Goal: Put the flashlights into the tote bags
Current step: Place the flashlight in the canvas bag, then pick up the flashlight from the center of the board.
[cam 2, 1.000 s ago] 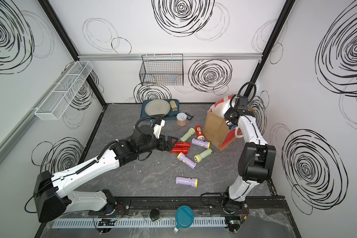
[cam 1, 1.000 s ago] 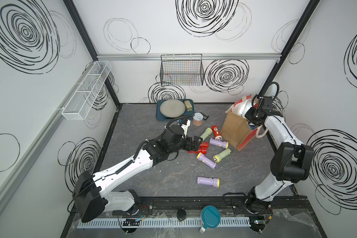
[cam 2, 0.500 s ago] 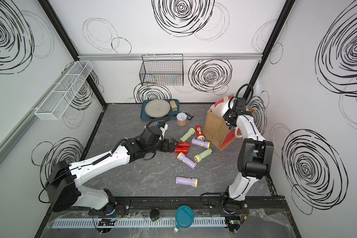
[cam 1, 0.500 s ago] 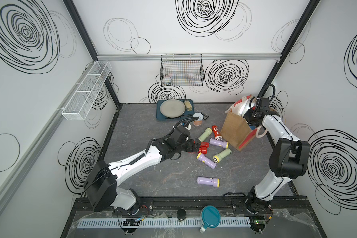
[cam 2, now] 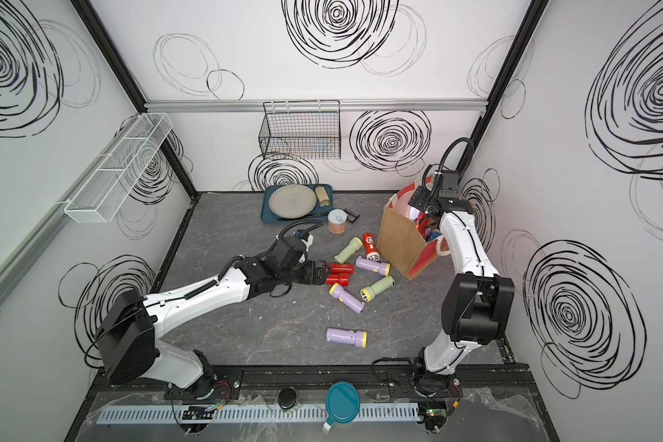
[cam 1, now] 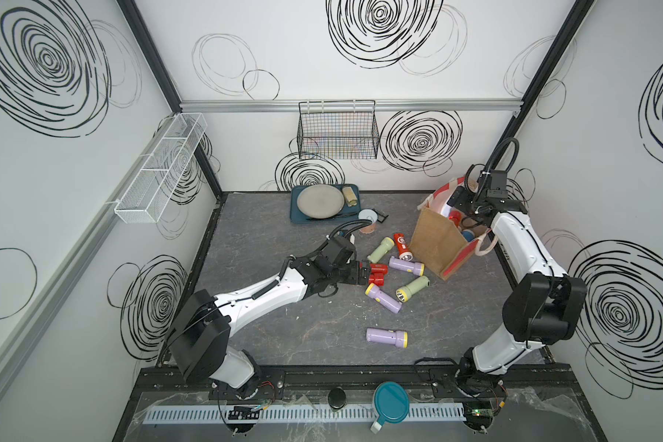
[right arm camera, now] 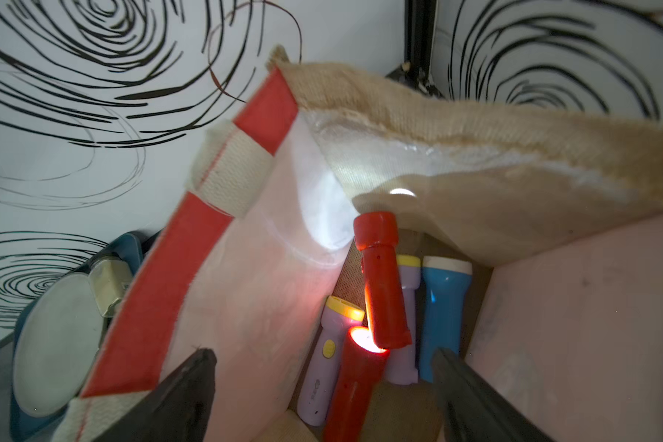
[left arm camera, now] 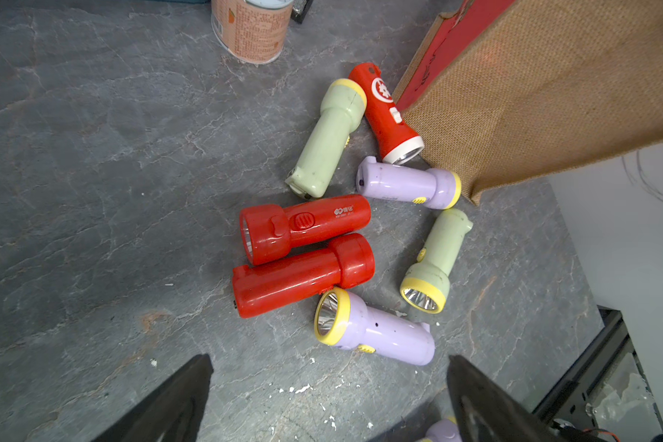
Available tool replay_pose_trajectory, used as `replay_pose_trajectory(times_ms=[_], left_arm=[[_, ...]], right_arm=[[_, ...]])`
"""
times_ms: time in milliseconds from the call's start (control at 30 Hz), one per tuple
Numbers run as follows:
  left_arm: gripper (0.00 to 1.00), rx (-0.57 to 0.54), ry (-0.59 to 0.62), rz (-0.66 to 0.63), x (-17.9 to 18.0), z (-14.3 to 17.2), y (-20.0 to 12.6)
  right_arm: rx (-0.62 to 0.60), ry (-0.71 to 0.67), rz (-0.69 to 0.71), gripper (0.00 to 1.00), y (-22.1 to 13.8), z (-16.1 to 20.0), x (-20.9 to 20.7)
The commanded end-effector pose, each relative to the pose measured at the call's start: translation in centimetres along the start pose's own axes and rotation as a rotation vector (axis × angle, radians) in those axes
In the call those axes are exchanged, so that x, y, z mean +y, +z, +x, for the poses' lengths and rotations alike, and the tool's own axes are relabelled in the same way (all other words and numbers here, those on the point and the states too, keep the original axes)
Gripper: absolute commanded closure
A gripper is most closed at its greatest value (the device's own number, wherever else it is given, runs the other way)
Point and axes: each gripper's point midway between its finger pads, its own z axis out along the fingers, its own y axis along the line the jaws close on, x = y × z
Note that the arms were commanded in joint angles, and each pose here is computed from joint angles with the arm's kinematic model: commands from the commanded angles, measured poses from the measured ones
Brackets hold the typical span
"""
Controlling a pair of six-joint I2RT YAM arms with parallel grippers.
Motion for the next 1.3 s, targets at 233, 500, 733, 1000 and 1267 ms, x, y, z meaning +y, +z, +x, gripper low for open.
replay_pose_trajectory(times_ms=[233,500,733,1000,1267], left_arm=[[0.13,0.138,0.036,-0.046,-0.9,3.0,2.1],[0.13,0.226,0.024,-0.006,-3.1,6.3,3.7],[0.01,0.265,-0.062,0.030,-4.8,7.9,5.1],[0.17,0.224,-0.336,0.032,-5.1,8.7,6.9],[0.31,0.222,-0.490,-0.022,-5.1,10.1,9.3]], right_arm=[[-0.073,-0.159,-0.041,0.00,-7.6,-1.3,5.5],[-0.024,-0.264,-0.113,0.00,-12.0,3.0,9.1],[0.038,-0.323,-0.191,0.00,-14.9,7.0,10.1],[0.069,-0.355,-0.263,0.00,-16.5,10.2,9.0],[0.082,-0.382,-0.299,0.00,-16.3,12.3,8.1]])
